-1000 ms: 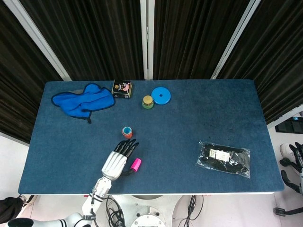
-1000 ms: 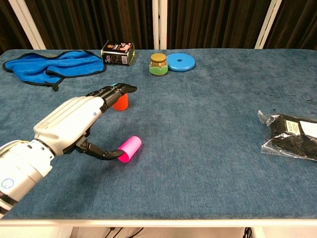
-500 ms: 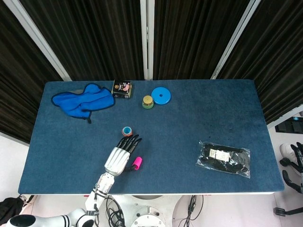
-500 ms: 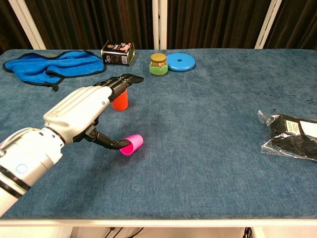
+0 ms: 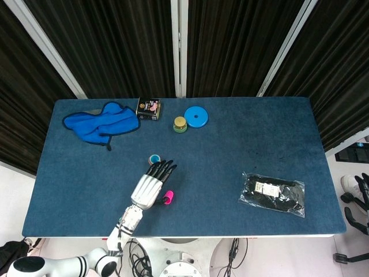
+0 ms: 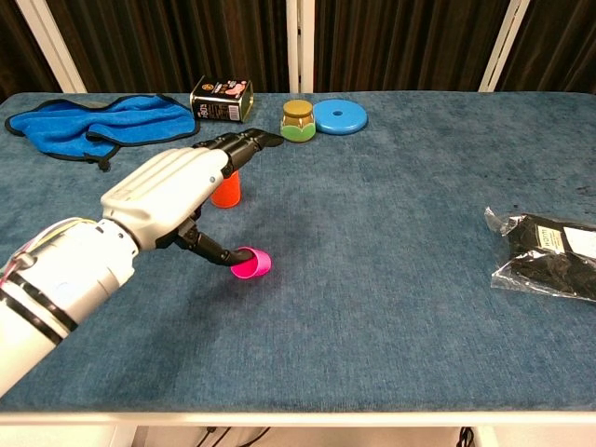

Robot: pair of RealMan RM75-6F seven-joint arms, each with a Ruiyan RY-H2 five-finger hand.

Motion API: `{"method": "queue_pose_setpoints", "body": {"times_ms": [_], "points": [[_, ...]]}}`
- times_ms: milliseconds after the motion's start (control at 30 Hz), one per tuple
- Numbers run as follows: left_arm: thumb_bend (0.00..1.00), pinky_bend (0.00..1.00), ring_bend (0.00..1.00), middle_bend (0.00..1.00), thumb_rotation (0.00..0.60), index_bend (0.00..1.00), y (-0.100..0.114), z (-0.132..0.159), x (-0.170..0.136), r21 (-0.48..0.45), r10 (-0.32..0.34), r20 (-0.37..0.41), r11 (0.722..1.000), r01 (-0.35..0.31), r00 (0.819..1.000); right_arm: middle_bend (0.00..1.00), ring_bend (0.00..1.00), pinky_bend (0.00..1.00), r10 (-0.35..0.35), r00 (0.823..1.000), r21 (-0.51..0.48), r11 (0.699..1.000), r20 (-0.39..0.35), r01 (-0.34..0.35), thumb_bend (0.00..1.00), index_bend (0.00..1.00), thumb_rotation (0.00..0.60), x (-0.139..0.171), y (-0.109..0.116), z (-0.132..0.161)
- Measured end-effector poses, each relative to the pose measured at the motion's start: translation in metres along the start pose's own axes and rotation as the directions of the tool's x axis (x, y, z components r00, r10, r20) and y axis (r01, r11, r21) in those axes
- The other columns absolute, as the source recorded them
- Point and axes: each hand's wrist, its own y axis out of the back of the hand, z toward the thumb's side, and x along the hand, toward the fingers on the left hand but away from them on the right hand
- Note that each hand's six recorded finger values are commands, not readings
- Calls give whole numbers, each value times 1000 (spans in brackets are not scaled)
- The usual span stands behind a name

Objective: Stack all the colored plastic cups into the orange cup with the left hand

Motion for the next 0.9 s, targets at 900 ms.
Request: {"method": "queue_pose_setpoints", "body": {"times_ms": [900], "points": [[163, 120, 0, 1, 600, 7, 39, -1, 15, 46, 99, 13, 994, -100, 995, 0, 0, 0, 2, 1000, 0, 1000, 5, -2, 327, 0, 600, -2, 0, -2]]}}
